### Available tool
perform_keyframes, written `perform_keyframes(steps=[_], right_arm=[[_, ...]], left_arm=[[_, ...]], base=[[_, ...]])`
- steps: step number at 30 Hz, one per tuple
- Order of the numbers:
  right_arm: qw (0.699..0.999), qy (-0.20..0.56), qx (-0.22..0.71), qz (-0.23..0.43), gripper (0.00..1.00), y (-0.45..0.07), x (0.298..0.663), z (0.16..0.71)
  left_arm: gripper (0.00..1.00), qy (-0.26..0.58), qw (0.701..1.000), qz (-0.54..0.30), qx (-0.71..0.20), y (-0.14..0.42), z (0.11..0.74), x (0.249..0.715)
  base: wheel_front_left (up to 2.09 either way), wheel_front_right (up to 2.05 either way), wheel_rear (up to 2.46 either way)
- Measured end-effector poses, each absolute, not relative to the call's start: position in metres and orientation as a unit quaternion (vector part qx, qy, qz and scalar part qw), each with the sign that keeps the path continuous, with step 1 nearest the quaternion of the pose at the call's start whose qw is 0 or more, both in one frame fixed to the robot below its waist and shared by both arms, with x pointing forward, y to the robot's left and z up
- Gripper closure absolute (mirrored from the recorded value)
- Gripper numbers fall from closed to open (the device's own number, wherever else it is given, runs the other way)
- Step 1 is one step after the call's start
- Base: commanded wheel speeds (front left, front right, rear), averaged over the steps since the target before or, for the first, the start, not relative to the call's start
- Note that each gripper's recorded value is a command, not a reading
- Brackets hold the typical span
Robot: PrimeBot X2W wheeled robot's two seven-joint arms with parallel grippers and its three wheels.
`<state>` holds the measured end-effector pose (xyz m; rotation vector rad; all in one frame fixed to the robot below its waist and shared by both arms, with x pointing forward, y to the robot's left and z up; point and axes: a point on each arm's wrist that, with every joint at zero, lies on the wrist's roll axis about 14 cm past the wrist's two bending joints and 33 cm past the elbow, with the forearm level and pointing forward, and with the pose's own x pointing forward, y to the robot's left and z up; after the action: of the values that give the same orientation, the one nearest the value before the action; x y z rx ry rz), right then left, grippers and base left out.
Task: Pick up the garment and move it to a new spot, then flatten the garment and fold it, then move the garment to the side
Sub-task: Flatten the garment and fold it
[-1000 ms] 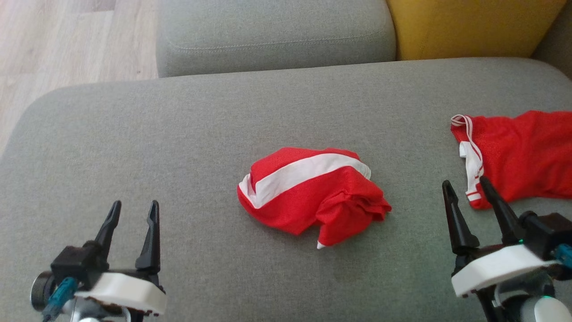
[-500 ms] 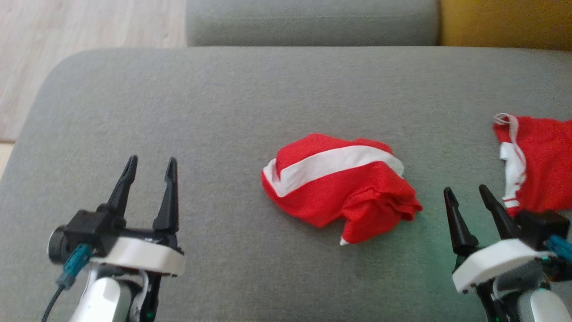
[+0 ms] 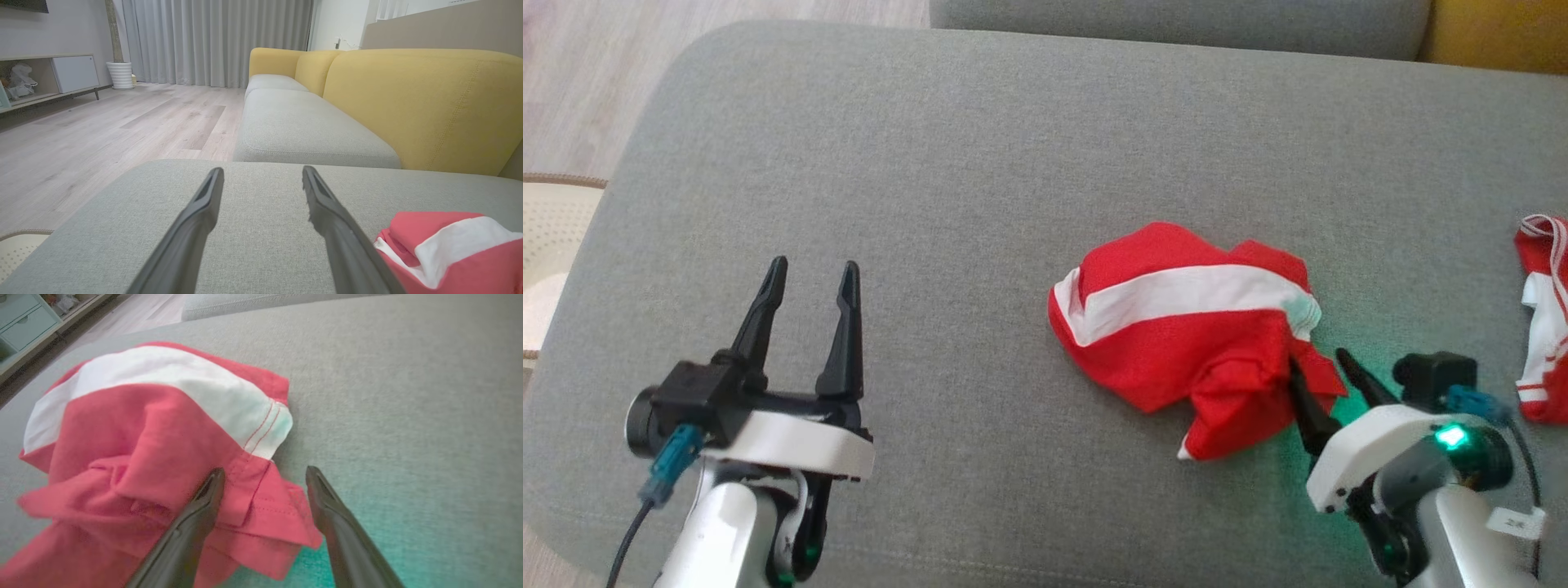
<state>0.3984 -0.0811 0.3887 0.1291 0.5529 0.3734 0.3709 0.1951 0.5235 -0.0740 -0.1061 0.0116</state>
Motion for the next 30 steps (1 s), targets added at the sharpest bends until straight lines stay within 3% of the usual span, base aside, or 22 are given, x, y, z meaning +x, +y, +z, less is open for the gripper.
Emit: perform_keyframes(steps=[1, 2, 22, 23, 24, 30], right_arm=[[0.942, 0.273, 0.064, 0.186, 0.86, -0.079, 0.398, 0.388], [0.942, 0.271, 0.066, 0.187, 1.0, -0.079, 0.398, 0.389], [0.986, 0.077, 0.04, 0.144, 1.0, -0.126, 0.421, 0.499], [0.987, 0.065, 0.038, 0.142, 0.55, -0.127, 0.42, 0.507], [0.988, 0.053, 0.034, 0.14, 0.0, -0.13, 0.419, 0.513], [0.992, 0.015, 0.017, 0.126, 0.0, -0.14, 0.403, 0.536]], left_arm=[[0.0, -0.053, 0.998, 0.005, -0.038, 0.195, 0.523, 0.371], [0.0, -0.053, 0.998, 0.004, -0.039, 0.194, 0.523, 0.371], [0.0, -0.074, 0.996, -0.034, -0.035, 0.171, 0.535, 0.384], [0.0, -0.075, 0.996, -0.036, -0.036, 0.17, 0.535, 0.384], [0.0, -0.075, 0.996, -0.036, -0.036, 0.17, 0.535, 0.384], [0.0, -0.069, 0.996, -0.045, -0.038, 0.163, 0.532, 0.378]], base=[[0.0, 0.0, 0.0], [0.0, 0.0, 0.0], [0.0, 0.0, 0.0], [0.0, 0.0, 0.0], [0.0, 0.0, 0.0], [0.0, 0.0, 0.0]])
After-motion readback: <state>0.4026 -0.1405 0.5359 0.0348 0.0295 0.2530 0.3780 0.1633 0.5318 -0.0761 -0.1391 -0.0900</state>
